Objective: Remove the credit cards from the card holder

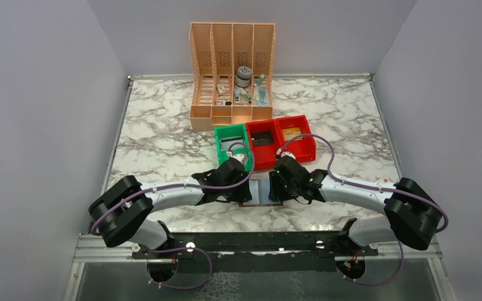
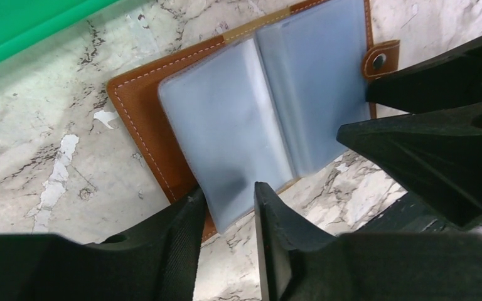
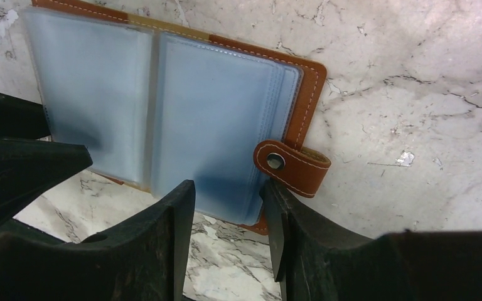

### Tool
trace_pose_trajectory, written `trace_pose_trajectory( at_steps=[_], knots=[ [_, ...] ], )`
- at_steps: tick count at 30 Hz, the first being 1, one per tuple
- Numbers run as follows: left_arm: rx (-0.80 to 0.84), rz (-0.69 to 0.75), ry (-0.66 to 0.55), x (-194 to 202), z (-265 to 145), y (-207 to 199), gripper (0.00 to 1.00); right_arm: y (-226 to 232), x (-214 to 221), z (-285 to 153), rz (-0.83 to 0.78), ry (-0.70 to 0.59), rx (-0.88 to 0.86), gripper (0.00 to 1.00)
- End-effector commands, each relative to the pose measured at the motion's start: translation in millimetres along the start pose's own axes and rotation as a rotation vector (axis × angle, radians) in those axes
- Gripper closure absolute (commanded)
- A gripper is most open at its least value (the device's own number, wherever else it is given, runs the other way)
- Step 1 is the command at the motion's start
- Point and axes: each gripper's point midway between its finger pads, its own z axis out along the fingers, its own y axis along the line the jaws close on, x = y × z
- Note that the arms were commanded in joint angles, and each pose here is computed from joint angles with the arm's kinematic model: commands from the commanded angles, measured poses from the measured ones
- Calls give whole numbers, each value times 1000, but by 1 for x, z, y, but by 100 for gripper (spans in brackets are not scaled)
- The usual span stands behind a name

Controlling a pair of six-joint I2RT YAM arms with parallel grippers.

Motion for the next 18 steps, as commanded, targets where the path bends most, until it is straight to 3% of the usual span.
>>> trace_pose_trajectory(
  at_steps=[1,8,12,15,18],
  knots=[
    [44,32,-8,-6,3,-16,68,-16,14,7,13,28,61,53],
    [45,46,21,3,10,-18,86,-1,23,21,56,63,-14,53],
    [39,60,45,10,15,-19,94,12,20,27,60,63,-79,59],
    [35,66,52,13,18,-20,96,23,16,26,54,58,-135,76],
    [29,68,51,13,19,-20,99,34,14,23,32,51,-198,87]
  ],
)
